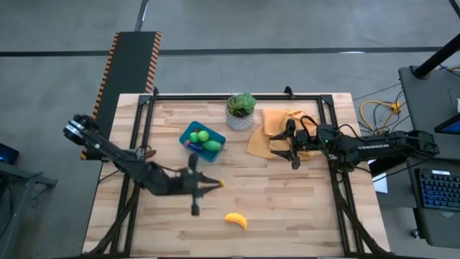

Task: Pick and placing Produce into tupperware
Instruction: Put the yellow corn into the blue bin

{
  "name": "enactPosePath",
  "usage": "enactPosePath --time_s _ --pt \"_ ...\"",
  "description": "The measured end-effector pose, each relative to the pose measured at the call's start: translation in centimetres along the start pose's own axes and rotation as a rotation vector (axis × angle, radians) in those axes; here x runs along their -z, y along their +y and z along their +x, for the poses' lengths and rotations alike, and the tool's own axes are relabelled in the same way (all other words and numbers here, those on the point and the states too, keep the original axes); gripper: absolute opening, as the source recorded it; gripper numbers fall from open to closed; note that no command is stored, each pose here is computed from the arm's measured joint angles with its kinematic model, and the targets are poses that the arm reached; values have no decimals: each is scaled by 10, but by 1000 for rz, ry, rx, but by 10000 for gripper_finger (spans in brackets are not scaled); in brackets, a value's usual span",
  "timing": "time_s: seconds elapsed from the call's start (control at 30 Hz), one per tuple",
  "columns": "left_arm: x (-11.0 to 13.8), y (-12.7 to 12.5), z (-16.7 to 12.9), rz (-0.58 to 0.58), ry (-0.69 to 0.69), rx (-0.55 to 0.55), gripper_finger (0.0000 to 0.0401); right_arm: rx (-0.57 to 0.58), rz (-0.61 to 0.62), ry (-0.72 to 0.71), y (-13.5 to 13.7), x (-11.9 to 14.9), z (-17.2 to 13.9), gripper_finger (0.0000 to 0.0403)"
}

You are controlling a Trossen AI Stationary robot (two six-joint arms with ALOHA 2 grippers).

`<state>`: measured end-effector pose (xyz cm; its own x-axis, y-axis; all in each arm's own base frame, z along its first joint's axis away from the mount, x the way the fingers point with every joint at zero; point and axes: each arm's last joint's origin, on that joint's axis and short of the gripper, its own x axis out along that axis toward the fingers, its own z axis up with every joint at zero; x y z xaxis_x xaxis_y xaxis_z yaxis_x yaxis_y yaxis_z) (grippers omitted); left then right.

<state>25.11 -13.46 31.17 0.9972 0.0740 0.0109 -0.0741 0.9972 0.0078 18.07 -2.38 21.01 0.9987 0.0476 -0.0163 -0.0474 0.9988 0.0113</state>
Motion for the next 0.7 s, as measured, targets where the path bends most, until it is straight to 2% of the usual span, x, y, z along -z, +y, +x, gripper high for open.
enactPosePath --time_s 0.1,0.23,0.33,0.57,0.7 --pt "19 23 -17 -40 -14 -30 3 0 0 1 0 0 0 244" --pt "44 55 -35 -154 -2 -109 3 3 0 0 0 0 0 242" --pt "61 75 -45 -181 11 -174 3 3 -1 -2 0 0 0 239" --pt "88 116 -53 -296 29 -367 3 3 -6 -2 0 0 0 243" --pt "104 134 -53 -334 108 -475 3 3 -6 -2 0 0 0 244"
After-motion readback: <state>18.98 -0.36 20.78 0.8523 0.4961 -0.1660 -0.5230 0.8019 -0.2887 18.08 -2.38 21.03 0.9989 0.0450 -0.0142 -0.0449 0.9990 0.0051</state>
